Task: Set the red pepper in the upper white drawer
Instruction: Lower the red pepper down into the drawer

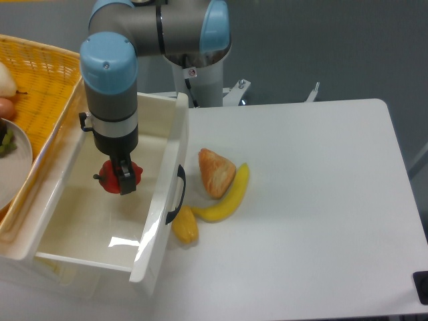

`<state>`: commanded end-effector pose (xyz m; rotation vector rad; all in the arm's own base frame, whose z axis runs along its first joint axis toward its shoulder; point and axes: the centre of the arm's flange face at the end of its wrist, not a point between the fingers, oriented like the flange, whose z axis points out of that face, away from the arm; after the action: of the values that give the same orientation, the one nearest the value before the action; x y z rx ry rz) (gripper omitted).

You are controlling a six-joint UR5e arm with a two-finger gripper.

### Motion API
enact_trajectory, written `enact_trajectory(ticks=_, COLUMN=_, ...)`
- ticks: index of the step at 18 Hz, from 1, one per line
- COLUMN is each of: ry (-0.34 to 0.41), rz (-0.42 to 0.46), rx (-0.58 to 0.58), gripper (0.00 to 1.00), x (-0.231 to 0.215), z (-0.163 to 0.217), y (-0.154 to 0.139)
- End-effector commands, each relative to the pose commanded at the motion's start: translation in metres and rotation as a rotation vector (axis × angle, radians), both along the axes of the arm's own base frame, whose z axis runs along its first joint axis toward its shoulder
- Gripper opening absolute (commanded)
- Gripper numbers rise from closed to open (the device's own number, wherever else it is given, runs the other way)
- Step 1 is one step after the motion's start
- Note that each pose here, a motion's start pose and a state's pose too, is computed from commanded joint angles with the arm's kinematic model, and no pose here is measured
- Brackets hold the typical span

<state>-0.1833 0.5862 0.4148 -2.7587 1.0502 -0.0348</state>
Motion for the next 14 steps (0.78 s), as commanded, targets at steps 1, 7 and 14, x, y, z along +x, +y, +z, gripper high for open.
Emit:
enact_trajectory(ticks=1, ry=-0.002, rz=-0.002, rx=-0.004, gripper=0.07, x=0.001, z=-0.003, y=0.001)
enact_trajectory(ticks=7, ry=0.014, rz=-0.017, rx=-0.03, gripper=0.08, x=0.008, z=-0.011, y=0.004)
enact_trajectory(ticks=14, ry=0.01, rz=-0.022, rx=-0.04, gripper=0.17, x=0.009, z=-0.019, y=0.007)
